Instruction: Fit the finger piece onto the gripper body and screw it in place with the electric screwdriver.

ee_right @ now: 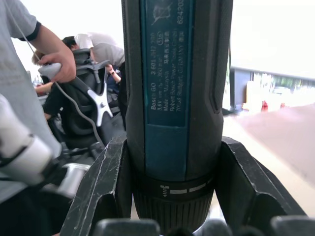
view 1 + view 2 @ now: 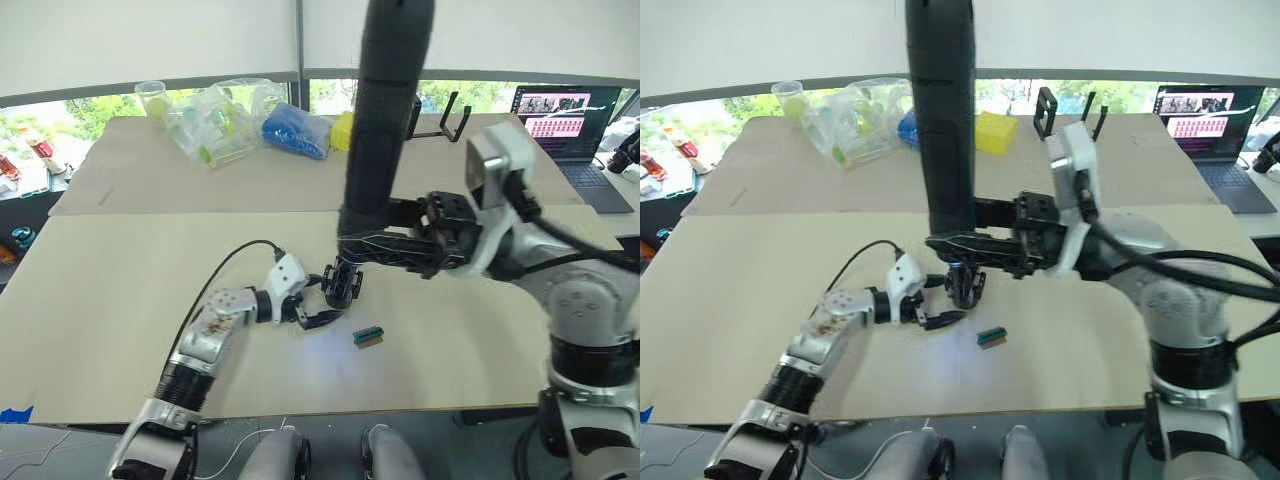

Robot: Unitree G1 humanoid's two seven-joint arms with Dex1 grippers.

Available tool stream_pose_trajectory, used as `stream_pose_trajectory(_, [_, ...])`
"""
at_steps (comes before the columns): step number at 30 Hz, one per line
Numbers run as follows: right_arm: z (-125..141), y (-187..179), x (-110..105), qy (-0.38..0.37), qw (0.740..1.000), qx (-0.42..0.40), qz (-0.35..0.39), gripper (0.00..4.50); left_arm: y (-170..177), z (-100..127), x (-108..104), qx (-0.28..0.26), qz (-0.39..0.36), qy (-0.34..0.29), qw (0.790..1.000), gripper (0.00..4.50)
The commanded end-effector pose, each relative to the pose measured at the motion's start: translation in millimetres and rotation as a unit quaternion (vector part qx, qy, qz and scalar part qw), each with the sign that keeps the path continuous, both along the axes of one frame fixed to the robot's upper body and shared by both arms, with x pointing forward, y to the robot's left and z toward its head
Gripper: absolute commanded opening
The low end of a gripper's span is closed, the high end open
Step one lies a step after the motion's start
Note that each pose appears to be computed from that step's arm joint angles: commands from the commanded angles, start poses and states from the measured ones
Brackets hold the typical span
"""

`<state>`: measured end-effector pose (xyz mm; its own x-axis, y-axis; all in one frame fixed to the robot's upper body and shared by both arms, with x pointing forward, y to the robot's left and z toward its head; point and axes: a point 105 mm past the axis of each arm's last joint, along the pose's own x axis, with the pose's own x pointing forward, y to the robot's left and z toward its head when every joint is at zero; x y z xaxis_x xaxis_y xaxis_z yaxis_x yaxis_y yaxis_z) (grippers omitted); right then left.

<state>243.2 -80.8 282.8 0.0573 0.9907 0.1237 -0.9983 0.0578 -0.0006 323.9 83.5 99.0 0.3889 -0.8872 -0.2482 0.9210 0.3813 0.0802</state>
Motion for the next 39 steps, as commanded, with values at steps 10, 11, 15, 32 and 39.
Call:
stream_pose_trajectory(10, [-101, -135, 44, 0.378, 0.871, -0.195, -0.246, 1.91, 83, 47, -64, 0.110, -0.106, 0.043, 0.987, 4.50])
stream_pose_trajectory(11, [-108, -142, 48, 0.396, 0.857, -0.202, -0.259, 1.91, 88, 47, -66, 0.126, -0.108, 0.039, 0.985, 4.50])
stream_pose_trajectory(15, [-135, -167, 59, 0.420, 0.819, -0.246, -0.303, 1.91, 100, 55, -58, 0.129, -0.077, 0.020, 0.989, 4.50])
stream_pose_trajectory(32, [-80, -224, 45, 0.014, 0.919, -0.329, -0.218, 4.46, 149, 80, -66, 0.100, 0.002, 0.067, 0.993, 4.50])
stream_pose_trajectory(39, [-76, -246, 33, 0.000, 0.914, -0.333, -0.232, 4.46, 152, 95, -61, 0.079, 0.033, 0.027, 0.996, 4.50])
